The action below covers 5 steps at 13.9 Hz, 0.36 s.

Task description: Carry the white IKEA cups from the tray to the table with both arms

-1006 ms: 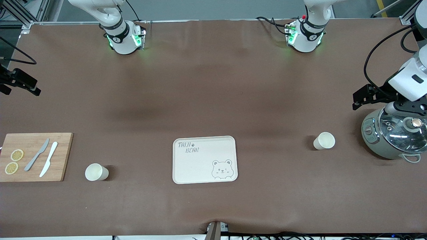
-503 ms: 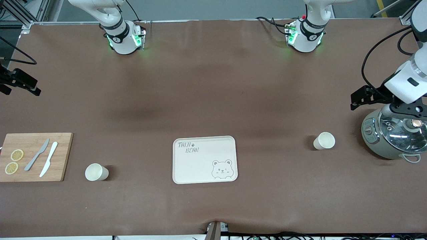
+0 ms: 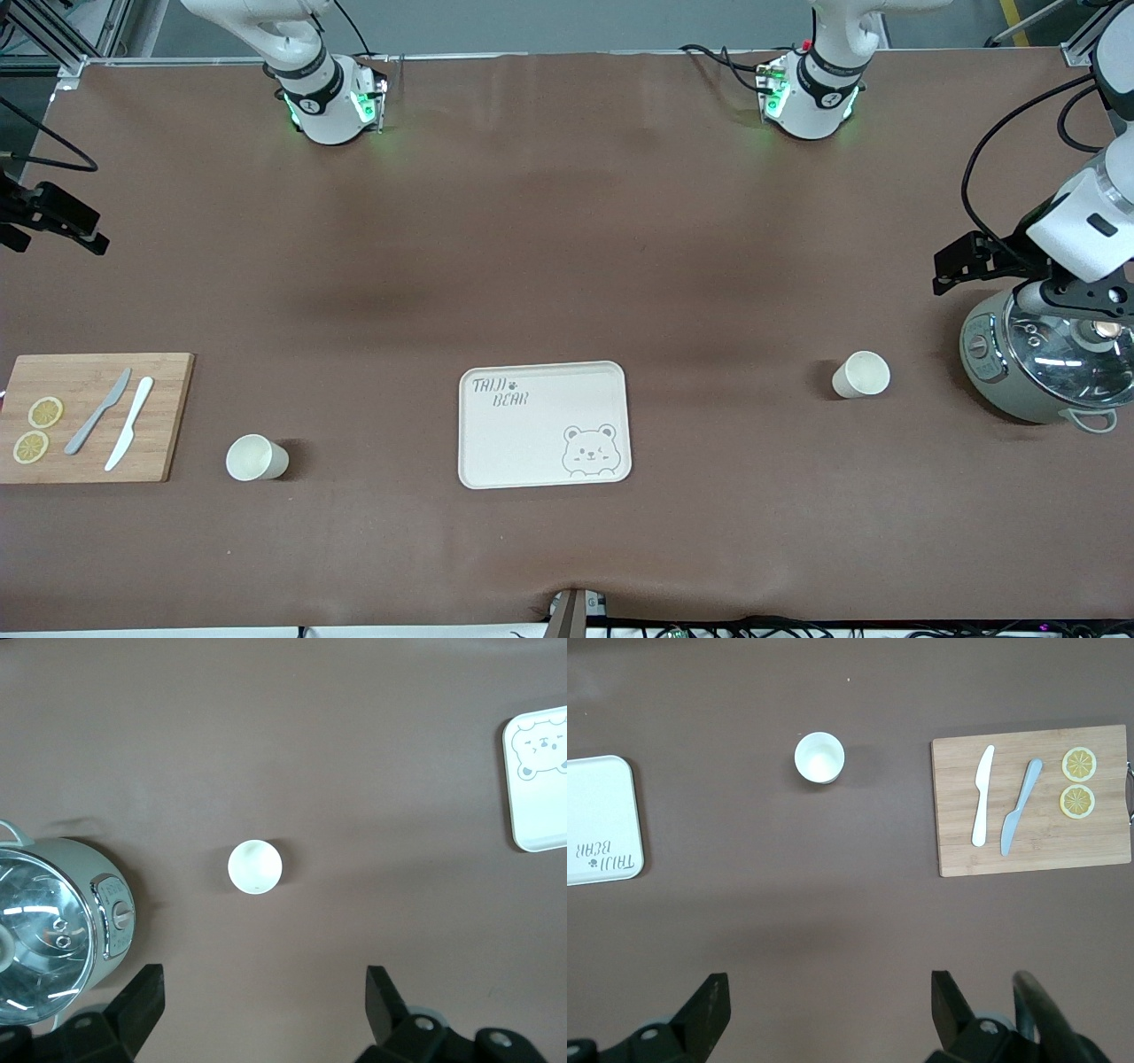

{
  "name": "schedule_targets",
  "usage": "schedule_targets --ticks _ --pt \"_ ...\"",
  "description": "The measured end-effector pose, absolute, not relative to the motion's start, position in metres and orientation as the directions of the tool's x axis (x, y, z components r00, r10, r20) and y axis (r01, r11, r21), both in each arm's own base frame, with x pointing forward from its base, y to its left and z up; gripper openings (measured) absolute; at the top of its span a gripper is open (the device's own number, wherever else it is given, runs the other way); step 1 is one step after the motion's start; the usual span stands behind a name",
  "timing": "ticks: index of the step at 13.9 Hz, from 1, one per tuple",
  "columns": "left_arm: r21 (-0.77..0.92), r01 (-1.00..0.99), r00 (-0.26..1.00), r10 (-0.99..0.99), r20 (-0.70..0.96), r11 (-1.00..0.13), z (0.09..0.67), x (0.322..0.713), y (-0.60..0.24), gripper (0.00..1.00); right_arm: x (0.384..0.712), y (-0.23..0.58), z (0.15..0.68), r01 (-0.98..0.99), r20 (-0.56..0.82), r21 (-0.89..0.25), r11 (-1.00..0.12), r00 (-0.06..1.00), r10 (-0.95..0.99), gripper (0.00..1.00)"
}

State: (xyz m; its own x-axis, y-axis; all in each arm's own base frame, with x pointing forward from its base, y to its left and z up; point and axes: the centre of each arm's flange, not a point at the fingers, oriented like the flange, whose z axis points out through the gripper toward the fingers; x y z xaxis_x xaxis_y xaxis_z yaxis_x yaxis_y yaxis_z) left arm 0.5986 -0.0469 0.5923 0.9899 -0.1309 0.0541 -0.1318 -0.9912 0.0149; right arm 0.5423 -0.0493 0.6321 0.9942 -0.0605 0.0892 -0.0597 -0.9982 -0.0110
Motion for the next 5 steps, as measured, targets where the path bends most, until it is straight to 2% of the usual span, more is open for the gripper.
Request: schedule_targets --ticks 5 --pt "0.015 -0.134 0.99 -0.133 0.053 -0.991 0.5922 0.5986 -0.0469 1.0 0.5423 -0.049 0.6321 -0.059 0.089 -0.011 -0.998 0.994 -0.06 1.0"
